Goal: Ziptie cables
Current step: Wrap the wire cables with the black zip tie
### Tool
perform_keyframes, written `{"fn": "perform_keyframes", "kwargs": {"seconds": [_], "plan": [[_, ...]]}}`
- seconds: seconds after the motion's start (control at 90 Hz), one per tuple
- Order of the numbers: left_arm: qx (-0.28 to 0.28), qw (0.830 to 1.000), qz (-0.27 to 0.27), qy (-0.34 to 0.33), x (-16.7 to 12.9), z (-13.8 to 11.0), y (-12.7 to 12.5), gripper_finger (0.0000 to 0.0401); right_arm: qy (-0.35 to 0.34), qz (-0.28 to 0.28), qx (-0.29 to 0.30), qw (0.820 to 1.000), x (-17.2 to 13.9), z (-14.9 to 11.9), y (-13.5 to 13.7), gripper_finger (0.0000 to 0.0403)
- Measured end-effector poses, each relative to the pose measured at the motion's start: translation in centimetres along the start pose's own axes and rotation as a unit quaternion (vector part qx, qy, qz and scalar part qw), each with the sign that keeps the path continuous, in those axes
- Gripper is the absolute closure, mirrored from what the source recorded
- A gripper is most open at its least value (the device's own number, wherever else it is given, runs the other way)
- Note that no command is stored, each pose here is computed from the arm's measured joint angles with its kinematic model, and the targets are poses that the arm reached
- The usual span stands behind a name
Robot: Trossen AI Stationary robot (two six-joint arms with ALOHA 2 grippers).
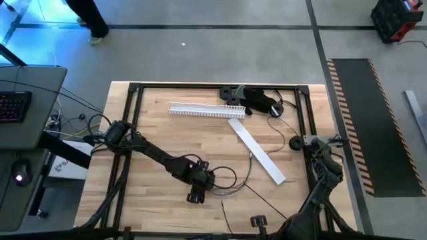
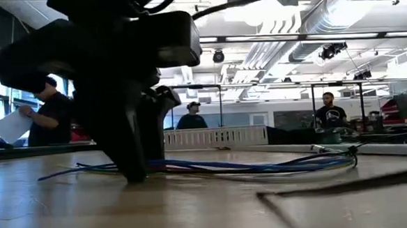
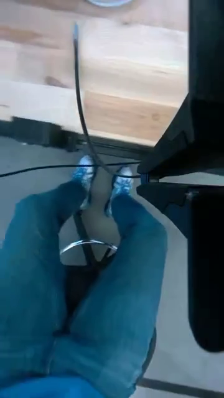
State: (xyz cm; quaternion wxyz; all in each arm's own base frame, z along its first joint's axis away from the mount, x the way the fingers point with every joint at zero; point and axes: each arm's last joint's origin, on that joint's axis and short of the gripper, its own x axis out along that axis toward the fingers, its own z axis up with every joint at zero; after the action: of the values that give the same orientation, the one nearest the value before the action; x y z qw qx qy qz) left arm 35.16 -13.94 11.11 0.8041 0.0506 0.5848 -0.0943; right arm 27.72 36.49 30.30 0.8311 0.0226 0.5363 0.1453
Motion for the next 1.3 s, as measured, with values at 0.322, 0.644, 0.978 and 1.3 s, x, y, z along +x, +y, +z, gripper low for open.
{"fn": "perform_keyframes", "kwargs": {"seconds": [0.322, 0.644, 0.978, 1.3], "plan": [[-0.033, 0.999, -0.009, 0.003, -0.3, 0.5, -0.2, 0.0397, -0.042, -0.035, 0.001, 0.999, -0.4, 0.5, -0.5, 0.0403], [-0.057, 0.998, -0.015, -0.028, -2.9, 3.7, -0.7, 0.0401, -0.032, -0.073, 0.048, 0.996, -0.3, 1.1, -2.1, 0.0403], [-0.056, 0.997, -0.021, -0.04, -3.4, 4.2, -1.1, 0.0401, -0.003, -0.11, 0.084, 0.99, -0.1, 1.2, -3.9, 0.0403], [-0.049, 0.997, -0.025, -0.047, -3.5, 4.3, -1.7, 0.0401, -0.021, -0.137, 0.098, 0.986, 0.0, 2.2, -5.3, 0.0403]]}}
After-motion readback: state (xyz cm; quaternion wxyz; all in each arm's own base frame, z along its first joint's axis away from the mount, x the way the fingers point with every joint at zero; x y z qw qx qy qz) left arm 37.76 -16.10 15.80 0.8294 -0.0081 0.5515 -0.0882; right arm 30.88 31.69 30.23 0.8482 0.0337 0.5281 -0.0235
